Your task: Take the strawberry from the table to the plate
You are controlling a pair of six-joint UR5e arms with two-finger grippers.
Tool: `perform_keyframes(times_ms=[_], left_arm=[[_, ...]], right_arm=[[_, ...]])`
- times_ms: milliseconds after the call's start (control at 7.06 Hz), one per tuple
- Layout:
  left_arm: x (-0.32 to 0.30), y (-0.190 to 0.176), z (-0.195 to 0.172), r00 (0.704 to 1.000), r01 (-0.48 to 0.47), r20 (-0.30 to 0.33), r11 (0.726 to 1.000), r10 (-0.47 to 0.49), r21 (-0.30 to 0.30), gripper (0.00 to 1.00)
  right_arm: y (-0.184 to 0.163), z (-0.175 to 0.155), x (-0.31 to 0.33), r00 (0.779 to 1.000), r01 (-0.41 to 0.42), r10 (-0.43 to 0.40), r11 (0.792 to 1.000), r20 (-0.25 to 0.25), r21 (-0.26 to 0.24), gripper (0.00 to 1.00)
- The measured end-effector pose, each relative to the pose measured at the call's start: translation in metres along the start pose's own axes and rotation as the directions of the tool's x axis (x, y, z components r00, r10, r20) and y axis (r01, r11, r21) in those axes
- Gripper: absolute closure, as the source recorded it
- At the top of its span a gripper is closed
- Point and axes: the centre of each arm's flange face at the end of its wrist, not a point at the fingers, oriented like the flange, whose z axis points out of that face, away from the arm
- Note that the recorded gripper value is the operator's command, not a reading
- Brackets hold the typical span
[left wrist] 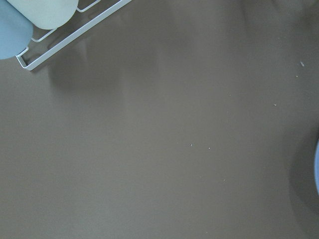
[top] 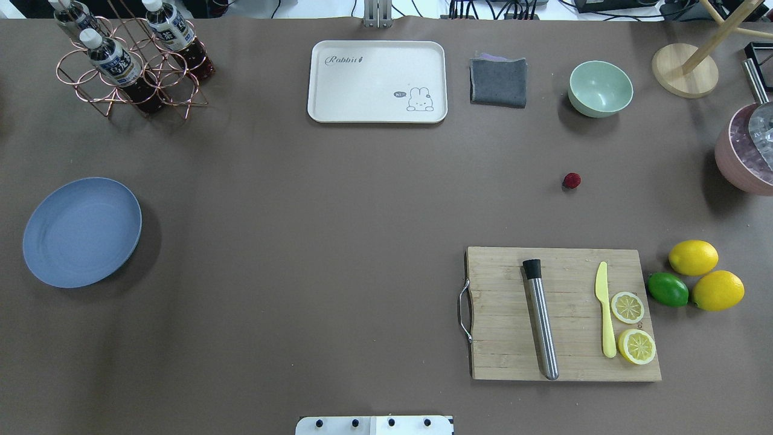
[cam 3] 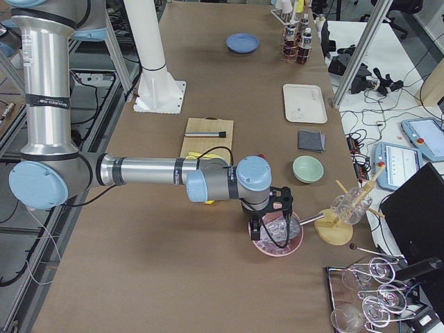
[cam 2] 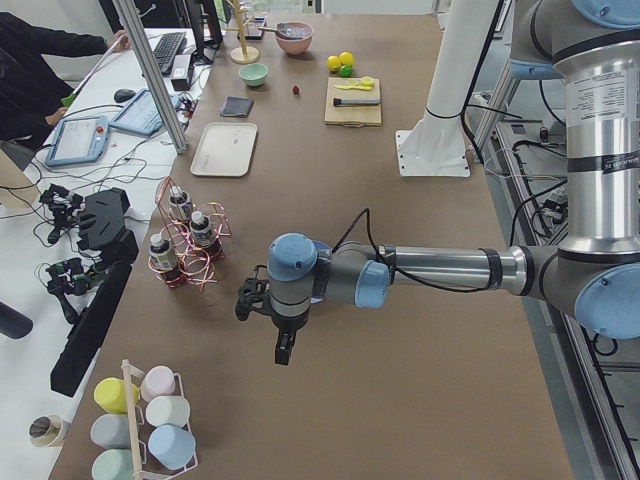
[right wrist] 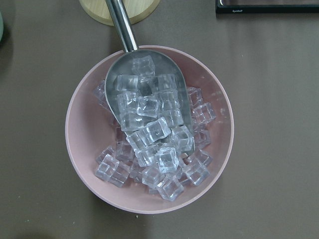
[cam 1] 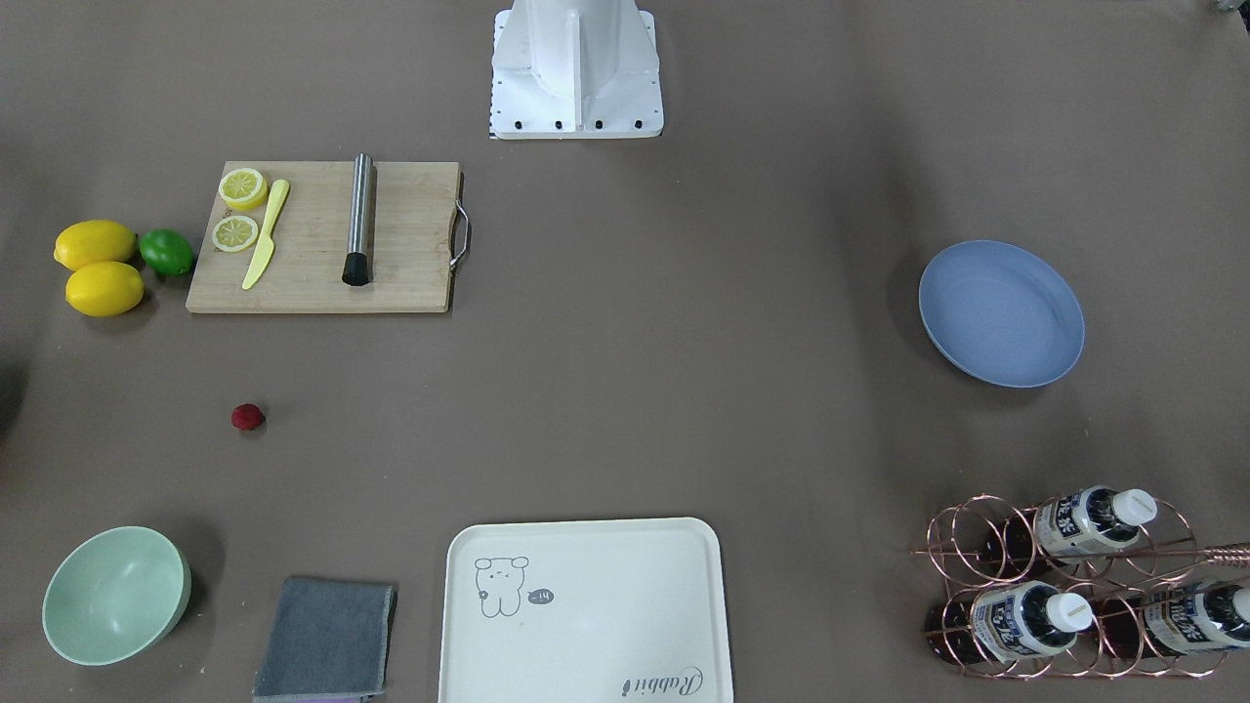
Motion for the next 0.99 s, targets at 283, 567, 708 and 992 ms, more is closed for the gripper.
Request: perform_keyframes(times_ms=[283,567,708,992], left_arm=[[0.0,0.003,0.0,1.0,-0.011,-0.001,1.0,0.011,0.009,0.02],[-0.002,0.008,0.003,1.0,-0.018,0.0,1.0,0.018,0.024,0.02],[-0.003,0.009,0.004,1.0,-0.017,0.0,1.0,0.017,0.024,0.02],[-0.005,0.01,0.006,1.0,-0.014,-0.001,1.0,0.014,0.021,0.02]], right_arm=[[0.004,0.0,0.003,1.0,-0.006,0.006,1.0,0.001,0.0,0.0],[0.011,-0.003,0.004,1.0,-0.008,0.008,1.0,0.001,0.004,0.0],[0.015,-0.004,0.004,1.0,-0.009,0.009,1.0,0.001,0.005,0.0],[0.021,-0.006,0.004,1.0,-0.009,0.009,1.0,0.003,0.006,0.0]])
